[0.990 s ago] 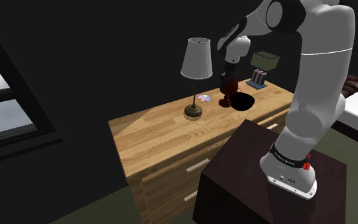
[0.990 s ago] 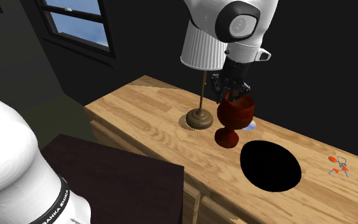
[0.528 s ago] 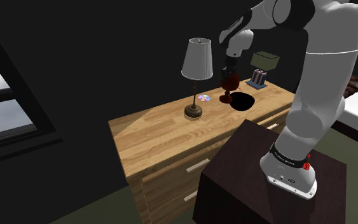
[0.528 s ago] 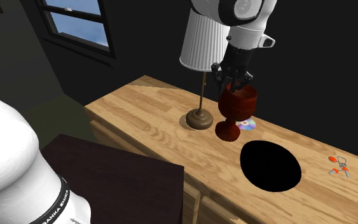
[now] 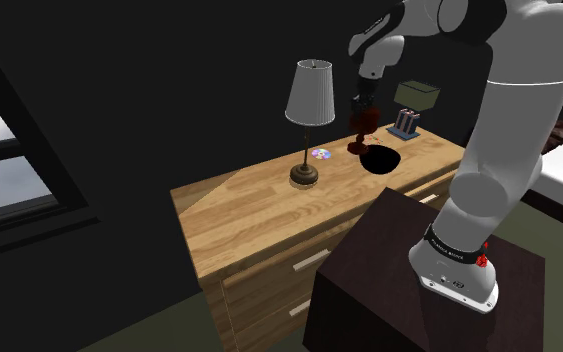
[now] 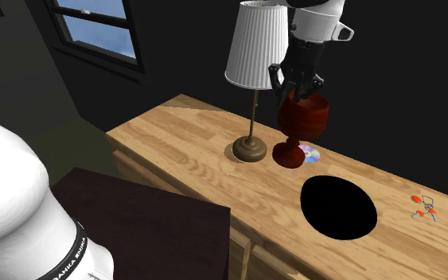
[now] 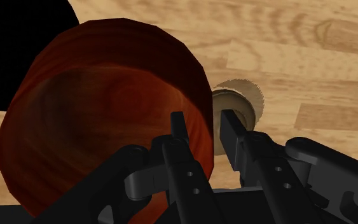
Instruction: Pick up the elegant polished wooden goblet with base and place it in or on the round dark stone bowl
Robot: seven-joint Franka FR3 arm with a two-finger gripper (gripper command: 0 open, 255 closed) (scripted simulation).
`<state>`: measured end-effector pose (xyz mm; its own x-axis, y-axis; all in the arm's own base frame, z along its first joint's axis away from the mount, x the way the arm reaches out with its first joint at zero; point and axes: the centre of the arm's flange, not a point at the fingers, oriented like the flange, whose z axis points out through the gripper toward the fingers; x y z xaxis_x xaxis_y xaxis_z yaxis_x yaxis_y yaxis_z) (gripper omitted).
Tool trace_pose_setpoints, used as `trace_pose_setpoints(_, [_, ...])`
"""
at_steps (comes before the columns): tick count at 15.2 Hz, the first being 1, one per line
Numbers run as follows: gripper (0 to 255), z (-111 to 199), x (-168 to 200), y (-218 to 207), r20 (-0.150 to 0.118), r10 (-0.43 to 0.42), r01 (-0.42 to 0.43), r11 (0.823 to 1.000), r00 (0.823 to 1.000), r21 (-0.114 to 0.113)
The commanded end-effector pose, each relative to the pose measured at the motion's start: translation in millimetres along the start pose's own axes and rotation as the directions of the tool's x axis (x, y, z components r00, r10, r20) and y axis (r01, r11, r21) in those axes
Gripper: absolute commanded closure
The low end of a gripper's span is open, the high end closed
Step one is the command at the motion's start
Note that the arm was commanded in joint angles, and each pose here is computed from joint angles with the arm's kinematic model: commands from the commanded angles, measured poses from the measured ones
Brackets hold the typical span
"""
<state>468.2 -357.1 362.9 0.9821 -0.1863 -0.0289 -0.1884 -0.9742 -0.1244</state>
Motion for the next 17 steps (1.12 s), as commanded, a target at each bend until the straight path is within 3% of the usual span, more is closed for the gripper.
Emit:
trace_pose_setpoints(1, [255, -13, -5, 16, -0.001, 0.0, 0.0, 1.0, 1.0, 0.0])
trace_pose_setpoints(13, [255, -93, -41, 144, -0.001, 0.0, 0.0, 1.0, 1.0, 0.0])
trace_pose_setpoints(17, [255, -72, -41, 147, -0.001, 0.0, 0.0, 1.0, 1.0, 0.0])
